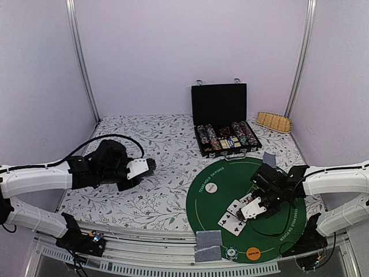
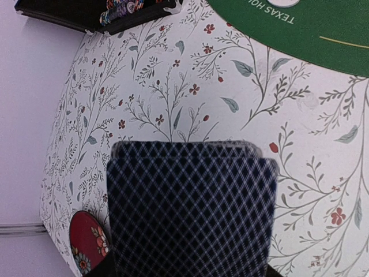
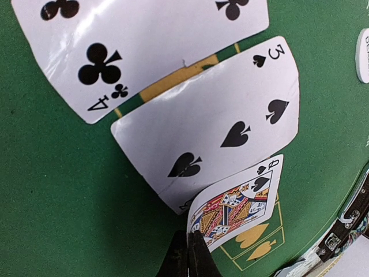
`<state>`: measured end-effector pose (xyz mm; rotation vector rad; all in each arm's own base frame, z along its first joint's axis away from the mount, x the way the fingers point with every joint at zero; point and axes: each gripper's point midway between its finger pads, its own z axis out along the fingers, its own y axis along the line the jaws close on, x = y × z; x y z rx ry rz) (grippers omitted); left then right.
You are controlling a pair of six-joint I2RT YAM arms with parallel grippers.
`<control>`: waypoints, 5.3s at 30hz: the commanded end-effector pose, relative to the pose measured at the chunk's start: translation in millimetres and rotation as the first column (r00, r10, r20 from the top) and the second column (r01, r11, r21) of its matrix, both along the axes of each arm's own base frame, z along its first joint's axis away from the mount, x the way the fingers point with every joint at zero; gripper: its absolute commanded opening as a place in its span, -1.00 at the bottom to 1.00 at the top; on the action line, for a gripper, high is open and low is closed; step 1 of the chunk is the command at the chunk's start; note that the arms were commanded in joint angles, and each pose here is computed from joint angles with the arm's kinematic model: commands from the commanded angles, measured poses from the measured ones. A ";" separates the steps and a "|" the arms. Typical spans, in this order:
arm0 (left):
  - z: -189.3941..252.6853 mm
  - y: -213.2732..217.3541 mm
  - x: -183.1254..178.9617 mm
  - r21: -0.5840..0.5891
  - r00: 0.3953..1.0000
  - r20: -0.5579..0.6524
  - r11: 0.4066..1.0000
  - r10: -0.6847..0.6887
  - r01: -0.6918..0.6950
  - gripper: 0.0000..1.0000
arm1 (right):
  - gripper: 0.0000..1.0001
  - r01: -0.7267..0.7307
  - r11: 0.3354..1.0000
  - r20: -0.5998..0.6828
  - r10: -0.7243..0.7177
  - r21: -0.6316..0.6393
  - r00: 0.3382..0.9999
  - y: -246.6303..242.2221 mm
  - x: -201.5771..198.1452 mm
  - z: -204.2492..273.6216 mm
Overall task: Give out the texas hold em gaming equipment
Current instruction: Flop the poker card in the community card area, then pick up the poker card from the face-down deck piles, then distribute the poker card in the community card area.
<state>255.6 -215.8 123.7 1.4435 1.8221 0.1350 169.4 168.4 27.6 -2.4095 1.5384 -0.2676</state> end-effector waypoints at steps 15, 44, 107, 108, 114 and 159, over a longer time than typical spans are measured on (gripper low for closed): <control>0.6 -3.7 -4.4 -0.009 1.000 0.001 1.000 -0.023 0.023 -0.06 | -0.95 -0.243 0.967 0.125 0.252 -0.081 0.960 9.0 17.2 3.2; 2.5 -3.8 -4.3 -0.011 1.000 0.005 1.000 -0.024 0.024 -0.06 | 0.28 0.362 0.387 -0.111 -0.539 0.848 0.835 90.2 119.3 227.5; 9.4 -6.7 -0.6 -0.034 1.000 0.023 0.999 -0.017 0.018 -0.08 | 0.63 0.885 0.453 -0.995 0.060 0.103 0.085 401.3 92.6 91.8; 9.2 -6.7 -0.8 -0.033 1.000 0.023 0.999 -0.018 0.019 -0.08 | 0.60 0.888 0.450 -0.995 0.052 0.100 0.086 401.0 93.8 92.7; 10.2 -5.9 -0.9 -0.034 1.000 0.027 0.999 -0.016 0.017 -0.08 | 0.08 0.904 0.399 -0.984 -0.022 0.152 0.176 386.8 108.7 107.6; 6.8 -4.2 -1.1 -0.019 1.000 0.021 1.000 -0.015 0.015 -0.09 | -0.96 0.992 -0.064 -0.982 -0.159 0.112 0.101 173.2 133.2 199.2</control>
